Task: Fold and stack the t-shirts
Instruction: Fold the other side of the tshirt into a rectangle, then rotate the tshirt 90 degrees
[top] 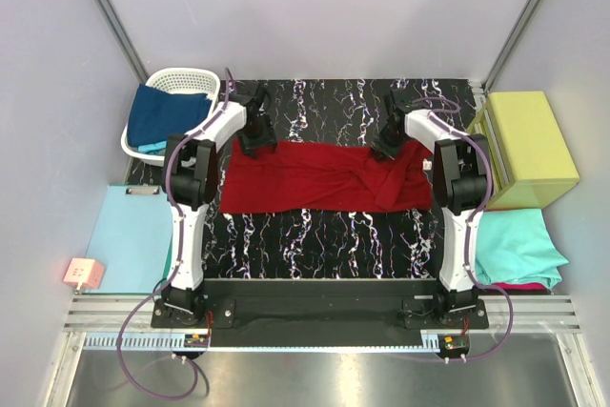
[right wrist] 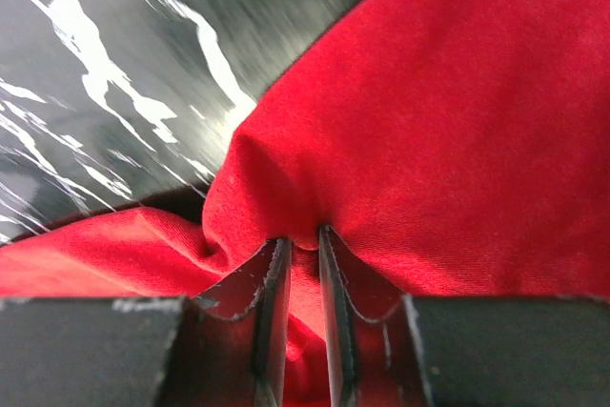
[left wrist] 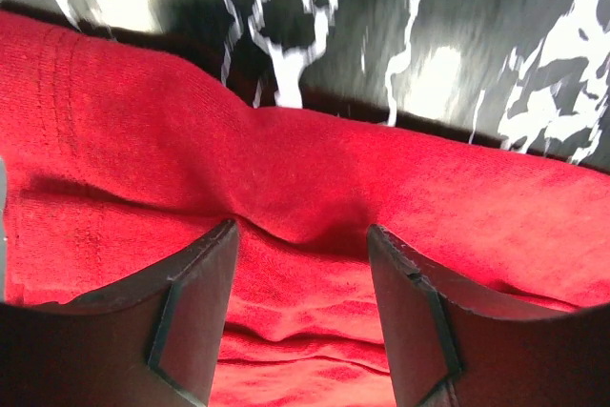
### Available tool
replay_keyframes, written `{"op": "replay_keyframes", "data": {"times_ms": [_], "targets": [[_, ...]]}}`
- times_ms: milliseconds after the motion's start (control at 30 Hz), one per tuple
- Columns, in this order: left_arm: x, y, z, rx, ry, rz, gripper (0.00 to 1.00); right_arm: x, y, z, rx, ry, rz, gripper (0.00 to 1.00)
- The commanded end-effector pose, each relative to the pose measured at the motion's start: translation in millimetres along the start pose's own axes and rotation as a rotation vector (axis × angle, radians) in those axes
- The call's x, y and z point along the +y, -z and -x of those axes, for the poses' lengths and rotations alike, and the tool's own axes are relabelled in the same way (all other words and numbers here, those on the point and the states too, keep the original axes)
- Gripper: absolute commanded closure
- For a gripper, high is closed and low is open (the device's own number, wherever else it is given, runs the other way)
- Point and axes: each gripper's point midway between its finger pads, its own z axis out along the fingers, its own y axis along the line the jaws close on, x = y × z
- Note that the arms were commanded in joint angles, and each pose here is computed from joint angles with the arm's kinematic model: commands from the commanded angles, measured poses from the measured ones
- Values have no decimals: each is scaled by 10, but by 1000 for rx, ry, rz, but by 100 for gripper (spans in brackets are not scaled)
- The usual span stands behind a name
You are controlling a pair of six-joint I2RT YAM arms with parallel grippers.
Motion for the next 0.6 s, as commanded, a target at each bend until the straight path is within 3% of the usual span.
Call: {"op": "replay_keyframes", "data": {"times_ms": [0, 167, 400, 567], "targets": [[-9, 38, 254, -39, 19, -20, 38, -90, -305, 102, -12, -8, -57, 76], [-13, 317, 396, -101, 26, -36, 37, -145, -150, 168, -80, 35, -50, 78], [63, 1141, 543, -298, 22, -63, 30, 66, 613, 321, -231, 78, 67, 74], [362, 1040, 479, -288, 59, -5, 33, 24, 925, 172, -279, 118, 78, 74]]}}
